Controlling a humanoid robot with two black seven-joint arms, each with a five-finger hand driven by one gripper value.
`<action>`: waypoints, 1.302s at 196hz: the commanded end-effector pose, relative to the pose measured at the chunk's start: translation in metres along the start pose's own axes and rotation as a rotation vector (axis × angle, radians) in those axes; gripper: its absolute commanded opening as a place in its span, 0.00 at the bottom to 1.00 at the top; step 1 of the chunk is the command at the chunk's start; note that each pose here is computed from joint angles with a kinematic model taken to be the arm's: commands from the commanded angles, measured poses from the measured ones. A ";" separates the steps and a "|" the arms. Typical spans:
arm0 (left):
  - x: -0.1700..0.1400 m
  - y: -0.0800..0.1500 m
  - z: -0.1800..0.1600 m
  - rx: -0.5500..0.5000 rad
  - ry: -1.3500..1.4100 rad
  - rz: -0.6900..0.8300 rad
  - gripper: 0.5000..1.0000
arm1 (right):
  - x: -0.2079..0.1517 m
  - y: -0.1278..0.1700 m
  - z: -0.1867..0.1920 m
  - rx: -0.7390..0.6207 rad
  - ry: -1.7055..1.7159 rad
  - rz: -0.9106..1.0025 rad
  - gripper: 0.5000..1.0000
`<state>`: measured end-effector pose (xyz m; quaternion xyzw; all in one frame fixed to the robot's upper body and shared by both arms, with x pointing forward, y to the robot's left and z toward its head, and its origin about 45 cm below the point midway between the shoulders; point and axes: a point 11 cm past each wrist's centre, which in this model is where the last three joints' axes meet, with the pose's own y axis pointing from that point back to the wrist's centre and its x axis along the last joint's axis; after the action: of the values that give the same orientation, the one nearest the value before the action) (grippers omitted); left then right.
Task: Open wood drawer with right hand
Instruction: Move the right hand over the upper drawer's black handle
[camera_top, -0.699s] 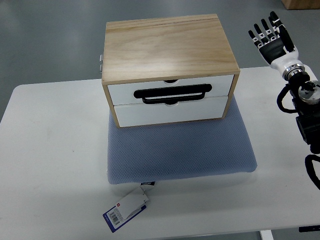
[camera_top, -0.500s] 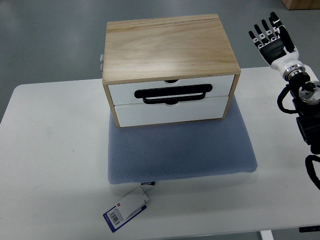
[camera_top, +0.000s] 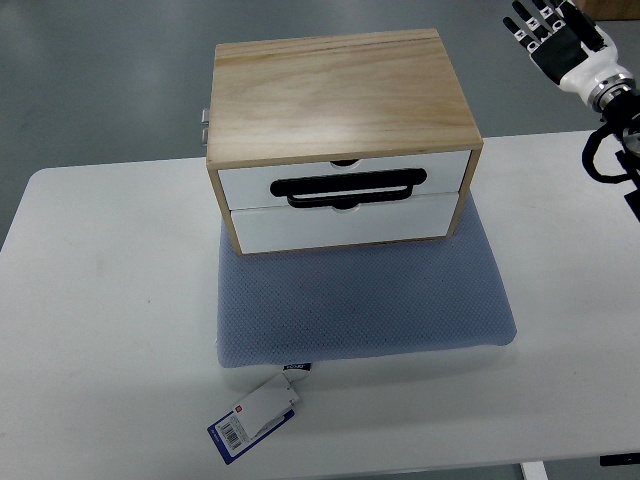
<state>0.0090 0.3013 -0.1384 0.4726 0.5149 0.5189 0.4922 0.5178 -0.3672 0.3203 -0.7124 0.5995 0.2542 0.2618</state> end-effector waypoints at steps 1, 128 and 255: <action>-0.004 0.000 0.000 0.000 0.000 -0.011 1.00 | -0.025 -0.010 -0.032 -0.022 0.167 -0.043 0.89; -0.016 0.000 0.002 -0.003 -0.001 -0.048 1.00 | -0.273 0.017 -0.004 -0.756 1.554 -0.495 0.89; -0.015 0.000 0.001 -0.002 0.006 -0.042 1.00 | -0.307 0.072 0.119 -1.025 1.681 -0.784 0.89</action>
<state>0.0112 0.2864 -0.1380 0.4591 0.5259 0.5102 0.5024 0.3959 -0.0781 0.4427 -0.8269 0.1451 -0.2046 -0.5033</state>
